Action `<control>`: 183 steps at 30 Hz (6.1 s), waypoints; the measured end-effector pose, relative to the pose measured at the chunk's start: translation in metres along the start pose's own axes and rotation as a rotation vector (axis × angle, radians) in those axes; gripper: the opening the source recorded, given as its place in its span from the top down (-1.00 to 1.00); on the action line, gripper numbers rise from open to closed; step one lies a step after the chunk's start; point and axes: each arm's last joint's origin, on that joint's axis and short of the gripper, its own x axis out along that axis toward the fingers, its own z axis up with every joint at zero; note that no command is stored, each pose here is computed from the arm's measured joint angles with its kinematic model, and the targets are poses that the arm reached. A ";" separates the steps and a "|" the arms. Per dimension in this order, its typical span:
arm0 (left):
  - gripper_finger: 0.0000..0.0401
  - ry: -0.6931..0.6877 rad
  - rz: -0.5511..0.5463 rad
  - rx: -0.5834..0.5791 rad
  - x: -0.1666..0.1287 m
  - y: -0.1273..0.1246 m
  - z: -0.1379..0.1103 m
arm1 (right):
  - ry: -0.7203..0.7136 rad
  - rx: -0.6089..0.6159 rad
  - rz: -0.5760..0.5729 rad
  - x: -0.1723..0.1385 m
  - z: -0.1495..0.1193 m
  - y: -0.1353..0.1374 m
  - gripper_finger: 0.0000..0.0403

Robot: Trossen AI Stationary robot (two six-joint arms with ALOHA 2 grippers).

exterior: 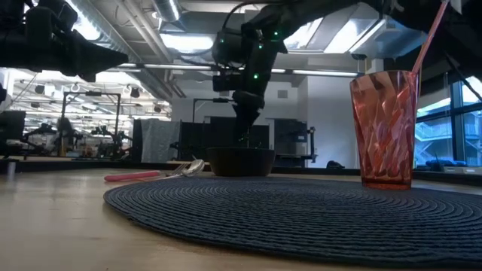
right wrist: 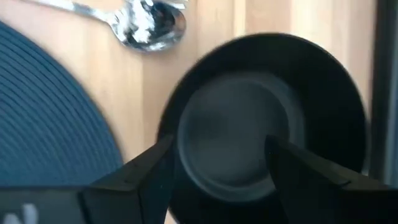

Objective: Pick & Place Utensil
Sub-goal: Put the black bowl in the center of the gray mat

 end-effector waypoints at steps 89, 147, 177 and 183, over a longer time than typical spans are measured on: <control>0.98 0.006 0.000 -0.023 0.000 0.000 -0.001 | 0.043 0.032 0.029 0.016 0.008 -0.001 0.96; 0.98 -0.037 0.218 0.031 -0.001 0.007 0.006 | -0.212 -0.096 0.235 -0.159 -0.072 0.295 0.98; 0.98 -0.040 0.216 0.015 -0.001 0.007 0.006 | -0.023 -0.160 0.223 -0.068 -0.080 0.314 0.79; 0.98 -0.040 0.217 0.015 -0.001 0.007 0.006 | -0.056 -0.180 0.232 -0.074 -0.073 0.314 0.52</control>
